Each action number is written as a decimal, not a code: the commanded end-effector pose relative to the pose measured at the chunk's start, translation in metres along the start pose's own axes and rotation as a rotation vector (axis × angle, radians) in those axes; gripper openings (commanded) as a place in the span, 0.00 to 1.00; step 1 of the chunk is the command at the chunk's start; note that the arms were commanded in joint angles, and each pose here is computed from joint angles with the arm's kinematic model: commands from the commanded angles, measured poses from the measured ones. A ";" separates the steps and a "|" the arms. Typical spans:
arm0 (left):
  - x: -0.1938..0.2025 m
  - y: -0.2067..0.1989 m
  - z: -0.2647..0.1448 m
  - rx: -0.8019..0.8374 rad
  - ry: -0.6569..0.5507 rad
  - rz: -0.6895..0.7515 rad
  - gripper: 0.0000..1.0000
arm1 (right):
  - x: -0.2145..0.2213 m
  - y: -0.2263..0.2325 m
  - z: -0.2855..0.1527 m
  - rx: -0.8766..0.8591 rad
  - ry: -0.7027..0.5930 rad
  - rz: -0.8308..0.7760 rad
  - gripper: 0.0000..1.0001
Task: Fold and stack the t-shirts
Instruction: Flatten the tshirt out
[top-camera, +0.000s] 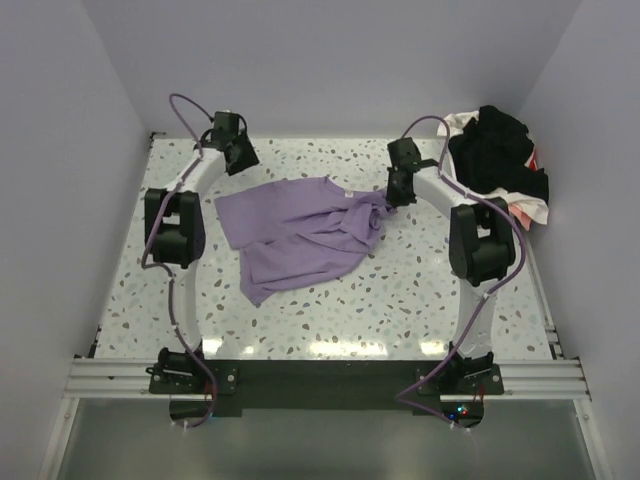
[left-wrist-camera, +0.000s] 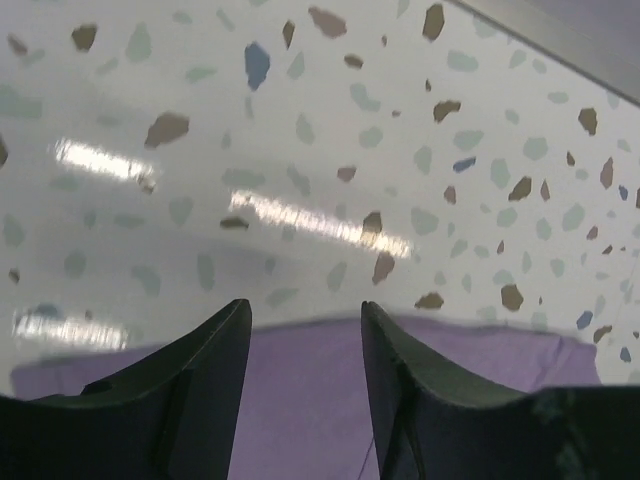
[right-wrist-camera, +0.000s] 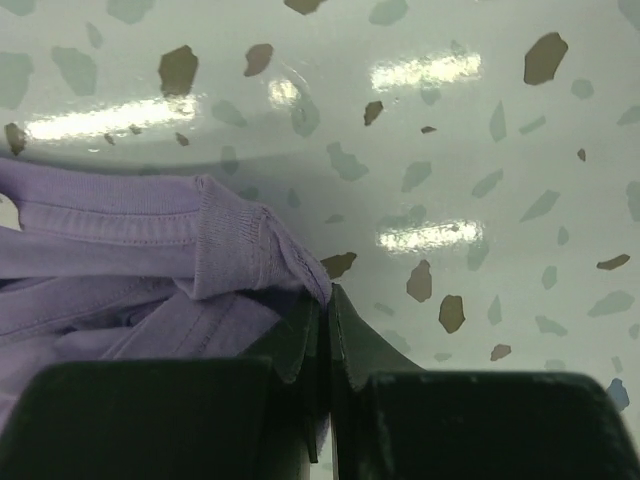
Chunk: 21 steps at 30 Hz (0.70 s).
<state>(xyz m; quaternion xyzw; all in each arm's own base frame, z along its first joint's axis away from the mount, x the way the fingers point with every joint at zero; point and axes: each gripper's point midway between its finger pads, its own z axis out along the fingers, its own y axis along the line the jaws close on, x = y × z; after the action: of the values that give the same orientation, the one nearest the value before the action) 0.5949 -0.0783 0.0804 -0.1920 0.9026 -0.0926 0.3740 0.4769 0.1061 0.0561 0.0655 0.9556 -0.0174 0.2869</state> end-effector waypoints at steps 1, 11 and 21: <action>-0.003 -0.025 -0.073 0.002 -0.067 -0.050 0.54 | -0.027 -0.006 -0.023 -0.022 -0.094 0.105 0.00; 0.131 0.050 -0.141 -0.177 -0.014 -0.191 0.53 | -0.018 -0.001 -0.031 -0.081 -0.109 0.136 0.00; 0.158 0.042 -0.134 -0.170 0.043 -0.160 0.48 | -0.011 0.001 -0.025 -0.093 -0.093 0.135 0.00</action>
<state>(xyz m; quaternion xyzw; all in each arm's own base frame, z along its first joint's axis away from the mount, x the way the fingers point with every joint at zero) 0.3700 -0.0965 0.0580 -0.2816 0.9082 -0.0331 0.3079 0.4642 0.1025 0.0639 0.1087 0.9456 0.0237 0.3058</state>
